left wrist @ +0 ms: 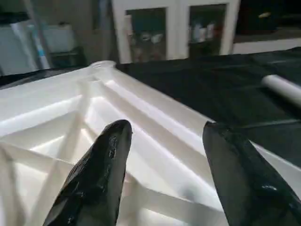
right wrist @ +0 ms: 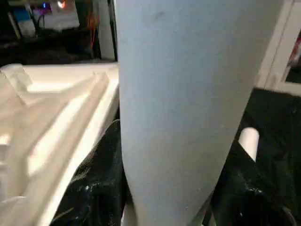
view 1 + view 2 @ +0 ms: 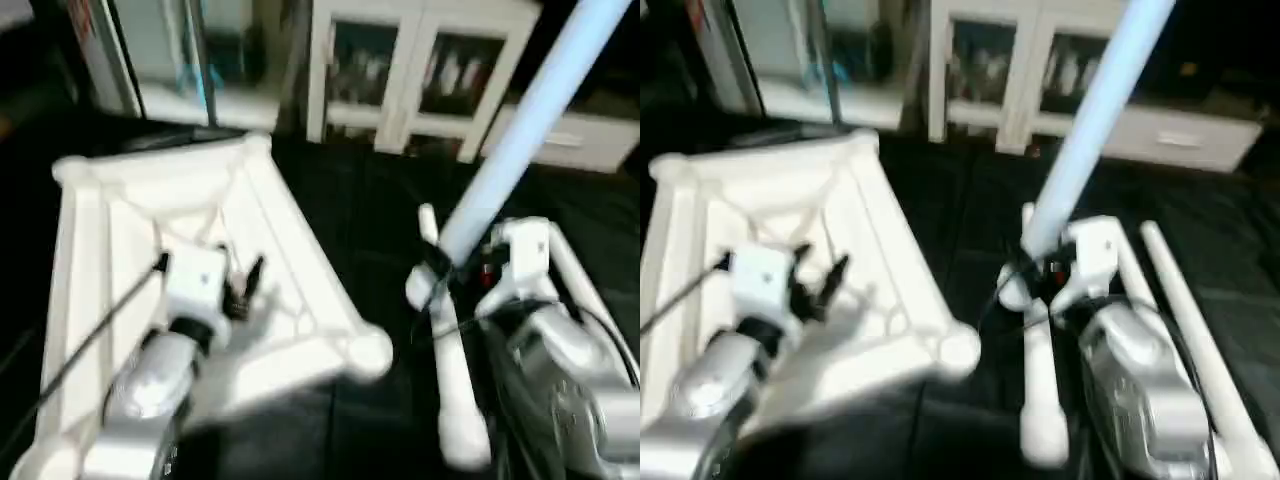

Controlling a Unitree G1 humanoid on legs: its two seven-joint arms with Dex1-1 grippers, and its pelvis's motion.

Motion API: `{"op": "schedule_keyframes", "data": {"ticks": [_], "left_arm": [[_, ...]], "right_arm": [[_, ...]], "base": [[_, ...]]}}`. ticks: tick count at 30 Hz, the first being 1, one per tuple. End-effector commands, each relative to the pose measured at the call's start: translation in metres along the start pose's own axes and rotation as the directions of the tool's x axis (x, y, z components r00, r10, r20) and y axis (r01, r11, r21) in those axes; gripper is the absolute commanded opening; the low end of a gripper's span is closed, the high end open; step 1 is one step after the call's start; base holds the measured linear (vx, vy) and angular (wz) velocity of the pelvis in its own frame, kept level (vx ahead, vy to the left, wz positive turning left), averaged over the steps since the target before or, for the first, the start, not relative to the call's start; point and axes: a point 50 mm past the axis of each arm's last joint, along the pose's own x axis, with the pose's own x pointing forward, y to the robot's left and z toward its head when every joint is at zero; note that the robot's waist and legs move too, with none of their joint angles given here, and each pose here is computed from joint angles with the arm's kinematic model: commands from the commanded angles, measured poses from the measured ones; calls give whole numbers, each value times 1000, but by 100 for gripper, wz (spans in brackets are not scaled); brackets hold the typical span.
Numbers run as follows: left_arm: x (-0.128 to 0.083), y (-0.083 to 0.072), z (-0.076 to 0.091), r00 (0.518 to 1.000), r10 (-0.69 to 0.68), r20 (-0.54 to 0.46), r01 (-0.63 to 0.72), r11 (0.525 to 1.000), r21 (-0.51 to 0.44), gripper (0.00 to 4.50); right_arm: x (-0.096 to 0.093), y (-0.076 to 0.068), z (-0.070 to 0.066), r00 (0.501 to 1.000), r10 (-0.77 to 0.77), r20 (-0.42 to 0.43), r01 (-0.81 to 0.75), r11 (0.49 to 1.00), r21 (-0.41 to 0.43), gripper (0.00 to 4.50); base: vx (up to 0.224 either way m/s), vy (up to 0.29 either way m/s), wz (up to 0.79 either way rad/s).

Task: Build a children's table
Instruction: Insert table leg to table base

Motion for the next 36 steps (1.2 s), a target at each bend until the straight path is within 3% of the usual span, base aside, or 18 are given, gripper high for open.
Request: {"op": "schedule_keyframes", "data": {"ticks": [1, 9, 13, 21, 29, 36], "left_arm": [[4, 0, -1, 1000, 0, -11, 0, 1000, 8, 278], [17, 8, 6, 997, 78, 5, -77, 997, -22, 278], [21, 13, 14, 993, 90, 70, -91, 996, 5, 278], [26, 4, 11, 996, 59, 66, -57, 998, -39, 278], [27, -1, 9, 997, 52, 62, -49, 997, -53, 278], [31, 4, 8, 990, 115, 87, -110, 992, -57, 278]], "right_arm": [[1, -2, 5, 1000, -11, 16, 11, 1000, 6, 182], [2, -1, 1, 999, -41, 4, 40, 998, 41, 182], [1, 0, -3, 998, -70, 4, 70, 997, 44, 182], [-2, -2, -5, 996, -92, -3, 92, 996, 17, 182], [-2, -7, -5, 996, -84, -19, 83, 996, -20, 182], [4, -9, 0, 996, -87, -4, 87, 996, -34, 182]], "base": [[-202, 142, -15], [-64, 48, 13], [-115, 76, 5], [-79, -8, 6], [150, -30, 33], [69, 48, 8]]}}
